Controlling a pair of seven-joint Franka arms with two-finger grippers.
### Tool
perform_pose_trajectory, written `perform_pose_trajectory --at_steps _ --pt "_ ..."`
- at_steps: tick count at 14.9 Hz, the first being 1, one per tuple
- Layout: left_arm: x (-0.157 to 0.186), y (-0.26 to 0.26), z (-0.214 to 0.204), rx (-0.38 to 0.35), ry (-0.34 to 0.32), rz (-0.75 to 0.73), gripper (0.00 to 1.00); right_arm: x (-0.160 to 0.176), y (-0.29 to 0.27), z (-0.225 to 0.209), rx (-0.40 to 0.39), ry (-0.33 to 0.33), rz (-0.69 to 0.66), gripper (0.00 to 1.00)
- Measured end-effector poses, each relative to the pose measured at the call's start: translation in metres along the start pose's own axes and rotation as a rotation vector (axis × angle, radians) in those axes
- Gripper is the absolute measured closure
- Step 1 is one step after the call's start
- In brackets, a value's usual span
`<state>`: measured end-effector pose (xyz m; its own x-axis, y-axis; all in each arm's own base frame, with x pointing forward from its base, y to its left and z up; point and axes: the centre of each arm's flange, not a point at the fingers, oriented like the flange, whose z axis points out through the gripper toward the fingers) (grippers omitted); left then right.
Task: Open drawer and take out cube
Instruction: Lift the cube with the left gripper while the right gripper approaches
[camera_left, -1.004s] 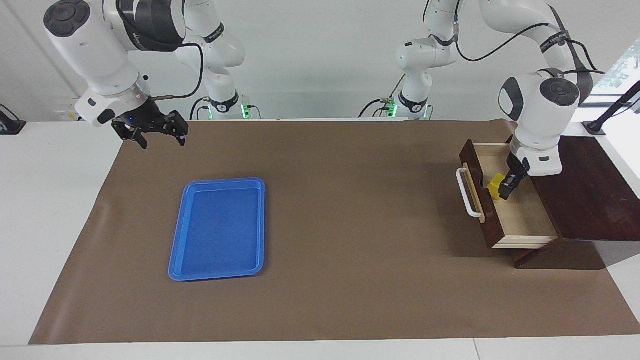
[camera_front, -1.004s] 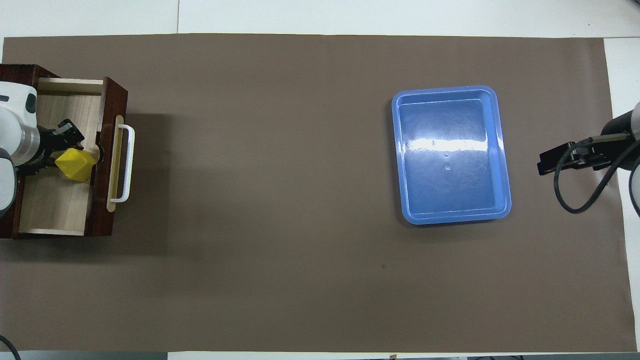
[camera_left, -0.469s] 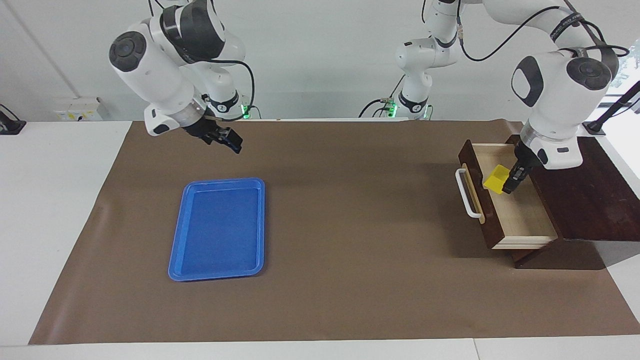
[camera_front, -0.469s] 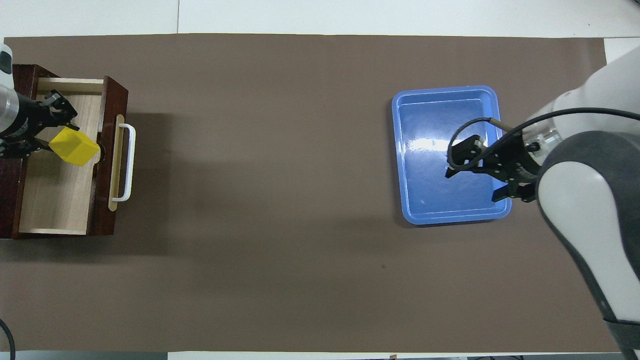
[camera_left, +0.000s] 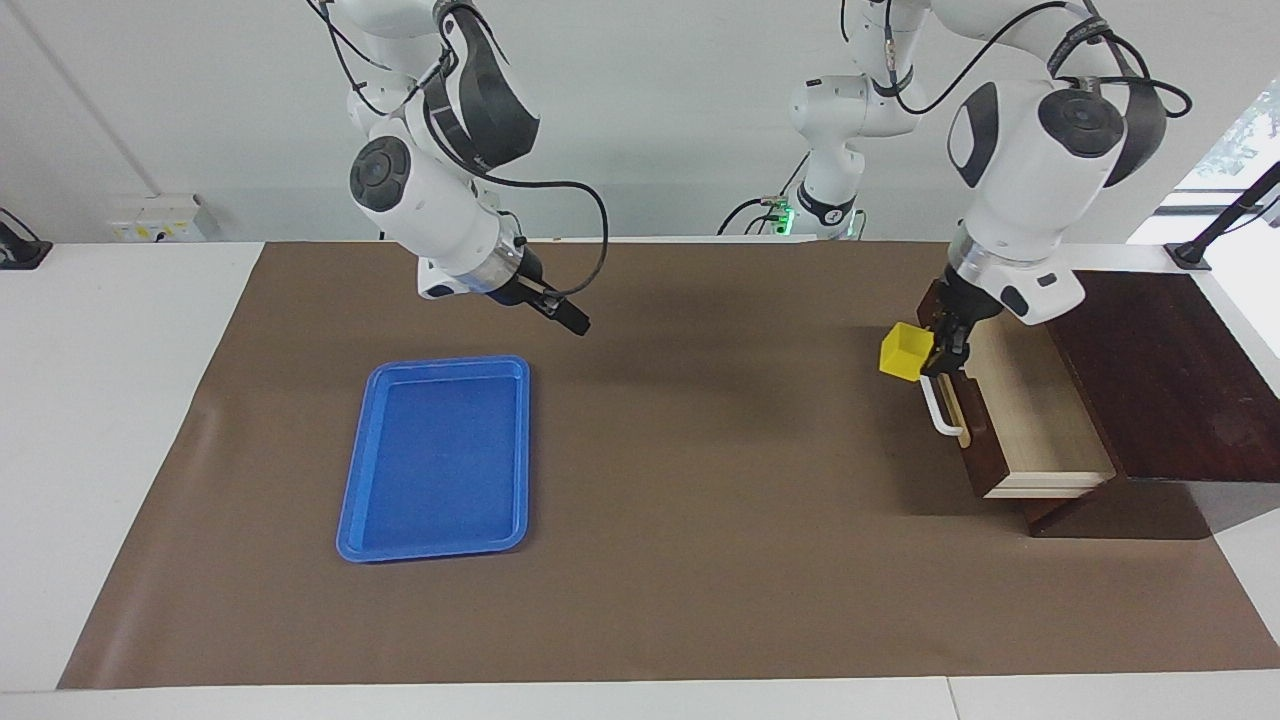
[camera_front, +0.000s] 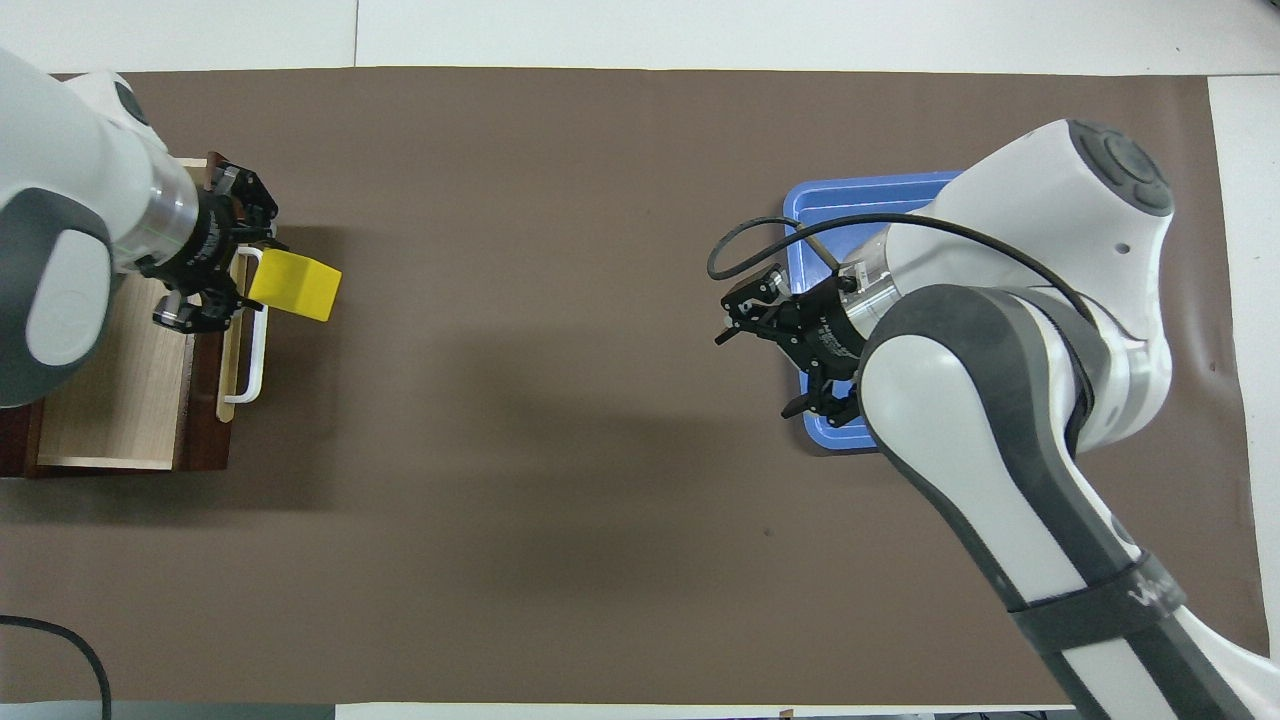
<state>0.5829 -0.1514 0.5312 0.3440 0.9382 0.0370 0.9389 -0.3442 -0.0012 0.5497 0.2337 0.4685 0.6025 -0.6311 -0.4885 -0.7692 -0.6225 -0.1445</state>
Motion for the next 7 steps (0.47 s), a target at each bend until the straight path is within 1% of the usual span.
perform_pose_trajectory --at_steps 4,6,7 --pt "-0.081 -0.013 0.028 -0.029 0.0 -0.208 0.44 -0.012 -0.008 0.037 0.061 -0.077 0.106 0.0" --pt "-0.104 -0.025 0.038 -0.049 -0.004 -0.282 0.44 -0.012 -0.011 0.047 0.087 -0.114 0.179 0.0" --pt "-0.113 -0.03 0.041 -0.058 -0.006 -0.304 0.44 -0.01 -0.013 0.052 0.093 -0.118 0.204 0.0"
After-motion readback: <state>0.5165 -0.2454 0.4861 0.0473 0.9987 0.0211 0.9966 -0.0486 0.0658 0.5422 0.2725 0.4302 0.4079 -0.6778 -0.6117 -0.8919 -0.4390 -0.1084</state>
